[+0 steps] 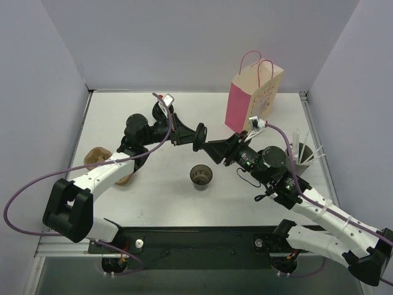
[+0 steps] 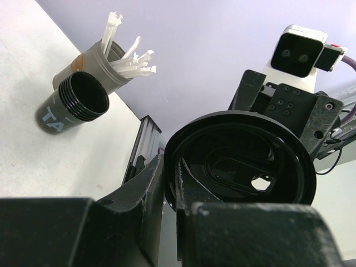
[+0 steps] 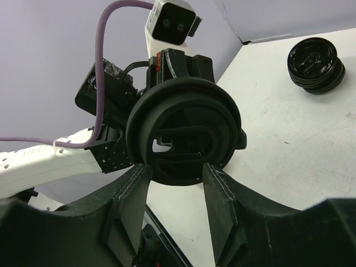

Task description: Pack the takeout coffee

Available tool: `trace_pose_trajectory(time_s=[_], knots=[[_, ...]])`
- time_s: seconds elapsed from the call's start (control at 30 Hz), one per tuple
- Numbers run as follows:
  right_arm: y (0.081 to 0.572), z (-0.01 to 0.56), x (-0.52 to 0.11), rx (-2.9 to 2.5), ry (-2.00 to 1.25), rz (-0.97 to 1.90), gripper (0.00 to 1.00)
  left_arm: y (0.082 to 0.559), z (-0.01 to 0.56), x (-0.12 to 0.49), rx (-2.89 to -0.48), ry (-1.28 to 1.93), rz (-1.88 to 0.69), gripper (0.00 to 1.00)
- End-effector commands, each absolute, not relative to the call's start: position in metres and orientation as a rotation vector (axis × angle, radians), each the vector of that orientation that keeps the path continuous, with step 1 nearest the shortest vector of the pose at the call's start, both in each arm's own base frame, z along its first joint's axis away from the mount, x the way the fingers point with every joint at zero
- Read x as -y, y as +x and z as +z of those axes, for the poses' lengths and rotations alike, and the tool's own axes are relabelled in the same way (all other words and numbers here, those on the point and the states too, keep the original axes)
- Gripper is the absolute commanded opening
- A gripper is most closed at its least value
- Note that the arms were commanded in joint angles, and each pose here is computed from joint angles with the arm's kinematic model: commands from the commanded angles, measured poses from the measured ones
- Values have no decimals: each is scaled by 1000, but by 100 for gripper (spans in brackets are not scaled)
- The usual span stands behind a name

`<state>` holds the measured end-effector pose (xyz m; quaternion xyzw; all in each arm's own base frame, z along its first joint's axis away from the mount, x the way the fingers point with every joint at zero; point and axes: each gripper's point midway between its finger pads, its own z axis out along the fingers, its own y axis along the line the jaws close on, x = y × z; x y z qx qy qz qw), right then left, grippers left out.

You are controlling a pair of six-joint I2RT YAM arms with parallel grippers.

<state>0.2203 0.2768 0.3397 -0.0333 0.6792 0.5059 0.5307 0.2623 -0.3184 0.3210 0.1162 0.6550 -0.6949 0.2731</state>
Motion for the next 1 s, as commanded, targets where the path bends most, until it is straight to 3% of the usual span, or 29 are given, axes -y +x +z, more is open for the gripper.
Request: trace_pose_trajectory(time_s=[0.0, 0.3, 0.47, 0.53, 0.6, 0.63, 0.73, 0.87, 0.97], knots=[[214, 396, -280, -1449, -84, 1306, 43, 263, 326, 320, -1708, 351, -1845, 12], [221, 397, -282, -1463, -66, 1277, 37, 262, 323, 320, -1710, 351, -1841, 12], [223, 392, -283, -1474, -70, 1261, 8, 262, 322, 319, -1709, 352, -1828, 16], [222, 391, -282, -1477, -82, 1253, 0, 262, 322, 317, -1712, 351, -1810, 28], [222, 387, -281, -1490, -97, 1230, 0, 266, 320, 312, -1720, 338, -1773, 37], [221, 384, -280, -1516, -103, 1213, 0, 268, 319, 310, -1724, 335, -1757, 52], [219, 364, -272, -1620, -154, 1112, 0, 281, 318, 293, -1755, 308, -1641, 85], [218, 322, -258, -1836, -242, 910, 0, 311, 309, 251, -1830, 217, -1355, 97], [217, 286, -249, -2011, -323, 752, 0, 326, 299, 210, -1923, 161, -1119, 97]])
